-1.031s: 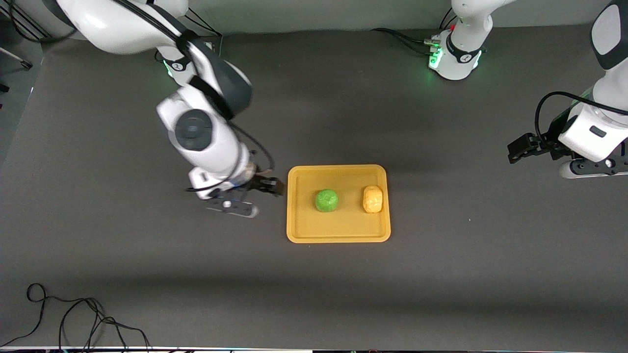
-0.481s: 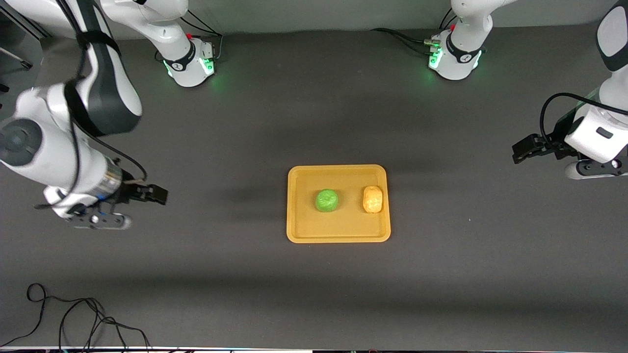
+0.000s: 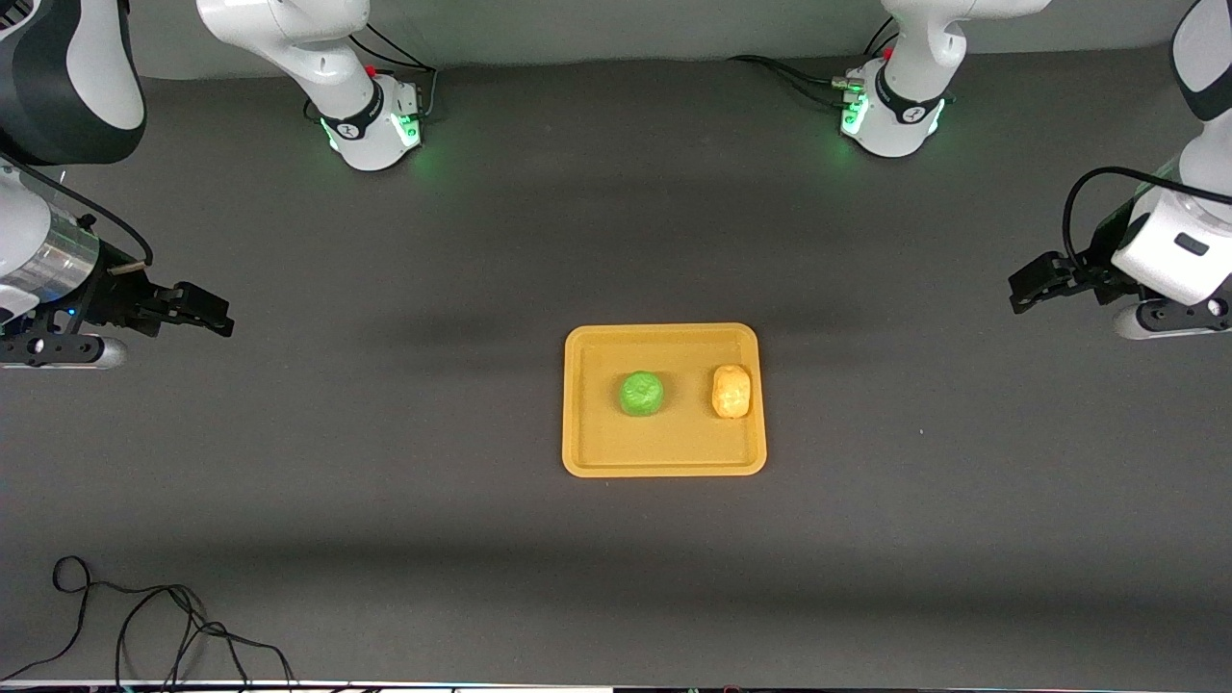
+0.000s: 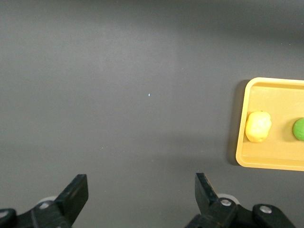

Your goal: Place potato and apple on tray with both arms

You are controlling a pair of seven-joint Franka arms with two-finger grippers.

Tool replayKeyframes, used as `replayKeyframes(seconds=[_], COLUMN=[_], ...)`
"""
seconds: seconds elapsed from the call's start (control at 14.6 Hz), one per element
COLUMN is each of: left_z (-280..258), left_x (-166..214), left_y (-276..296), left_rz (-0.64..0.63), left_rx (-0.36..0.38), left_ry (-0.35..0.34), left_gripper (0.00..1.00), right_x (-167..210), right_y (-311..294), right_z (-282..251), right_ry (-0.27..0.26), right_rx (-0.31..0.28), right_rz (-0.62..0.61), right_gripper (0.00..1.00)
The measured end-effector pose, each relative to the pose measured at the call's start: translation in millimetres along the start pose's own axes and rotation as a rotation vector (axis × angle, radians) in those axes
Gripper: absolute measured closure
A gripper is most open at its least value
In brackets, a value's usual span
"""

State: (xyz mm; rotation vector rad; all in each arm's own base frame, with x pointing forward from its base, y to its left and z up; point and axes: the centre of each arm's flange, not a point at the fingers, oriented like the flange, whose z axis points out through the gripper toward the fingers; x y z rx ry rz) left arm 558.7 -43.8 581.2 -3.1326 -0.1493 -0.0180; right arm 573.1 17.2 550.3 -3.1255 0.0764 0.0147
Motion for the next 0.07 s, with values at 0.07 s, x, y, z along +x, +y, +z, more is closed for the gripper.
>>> replayKeyframes(seconds=[0.07], left_z=[-1.3], left_x=[-0.8], left_y=[-2.1], left_rz=[-0.002], left_rx=[0.000], left_ry=[0.002], left_gripper=[0.00], right_x=[-0.1], right_y=[-3.7], right_z=[0.2], right_ry=[0.000], right_rx=[0.001], right_rz=[-0.006], right_gripper=[0.00])
